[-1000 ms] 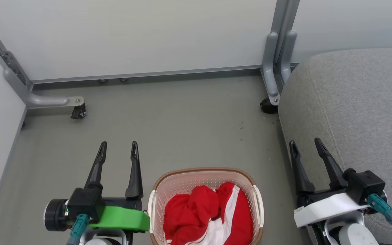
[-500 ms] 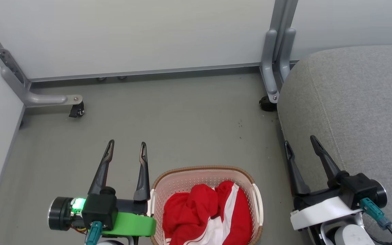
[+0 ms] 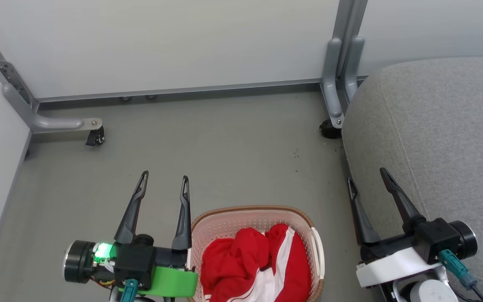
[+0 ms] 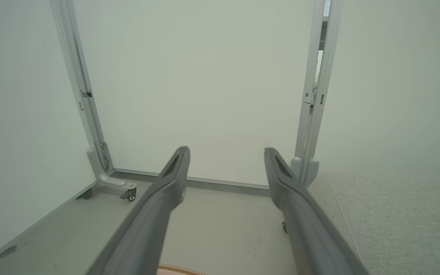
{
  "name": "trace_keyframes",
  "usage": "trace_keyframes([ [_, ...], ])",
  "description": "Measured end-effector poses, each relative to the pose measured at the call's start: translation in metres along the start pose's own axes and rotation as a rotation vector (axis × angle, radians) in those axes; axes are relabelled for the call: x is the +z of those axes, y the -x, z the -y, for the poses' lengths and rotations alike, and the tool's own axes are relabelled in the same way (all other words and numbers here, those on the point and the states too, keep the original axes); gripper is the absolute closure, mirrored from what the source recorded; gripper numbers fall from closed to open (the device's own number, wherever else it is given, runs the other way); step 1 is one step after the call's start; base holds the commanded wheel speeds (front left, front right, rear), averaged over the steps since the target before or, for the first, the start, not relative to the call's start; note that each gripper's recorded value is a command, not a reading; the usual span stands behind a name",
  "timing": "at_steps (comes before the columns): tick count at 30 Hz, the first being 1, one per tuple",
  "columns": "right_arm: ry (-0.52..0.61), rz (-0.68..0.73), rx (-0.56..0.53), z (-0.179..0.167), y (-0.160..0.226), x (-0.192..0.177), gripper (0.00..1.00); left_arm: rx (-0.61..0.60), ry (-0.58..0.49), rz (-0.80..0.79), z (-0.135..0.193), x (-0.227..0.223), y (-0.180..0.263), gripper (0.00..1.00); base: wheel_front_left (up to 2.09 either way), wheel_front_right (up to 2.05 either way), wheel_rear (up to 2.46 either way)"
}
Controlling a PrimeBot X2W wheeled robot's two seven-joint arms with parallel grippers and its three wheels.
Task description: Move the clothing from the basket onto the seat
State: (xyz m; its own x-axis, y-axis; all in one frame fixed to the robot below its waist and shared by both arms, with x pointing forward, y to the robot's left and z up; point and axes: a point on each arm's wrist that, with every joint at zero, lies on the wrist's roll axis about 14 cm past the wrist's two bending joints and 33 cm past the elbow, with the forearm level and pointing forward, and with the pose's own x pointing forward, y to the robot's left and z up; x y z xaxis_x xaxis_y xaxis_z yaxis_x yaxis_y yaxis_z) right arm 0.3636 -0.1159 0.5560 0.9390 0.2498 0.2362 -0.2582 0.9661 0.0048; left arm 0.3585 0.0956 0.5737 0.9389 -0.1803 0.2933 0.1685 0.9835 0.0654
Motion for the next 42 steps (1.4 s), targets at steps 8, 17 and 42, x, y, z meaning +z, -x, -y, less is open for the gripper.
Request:
trace_keyframes([
  [8,-0.001,0.002,0.004,-0.002,0.001,0.001,0.00,0.001,0.002,-0.004,0.000,-0.001,0.003,0.00,0.00,0.00,0.00],
  [17,-0.004,0.007,0.006,-0.003,0.001,0.003,0.00,0.002,0.003,0.000,-0.001,0.001,0.004,0.00,0.00,0.00,0.00],
  [42,-0.025,-0.047,-0.107,0.041,-0.019,-0.025,0.00,-0.101,0.135,-0.201,0.016,-0.070,-0.005,0.00,0.00,0.00,0.00],
])
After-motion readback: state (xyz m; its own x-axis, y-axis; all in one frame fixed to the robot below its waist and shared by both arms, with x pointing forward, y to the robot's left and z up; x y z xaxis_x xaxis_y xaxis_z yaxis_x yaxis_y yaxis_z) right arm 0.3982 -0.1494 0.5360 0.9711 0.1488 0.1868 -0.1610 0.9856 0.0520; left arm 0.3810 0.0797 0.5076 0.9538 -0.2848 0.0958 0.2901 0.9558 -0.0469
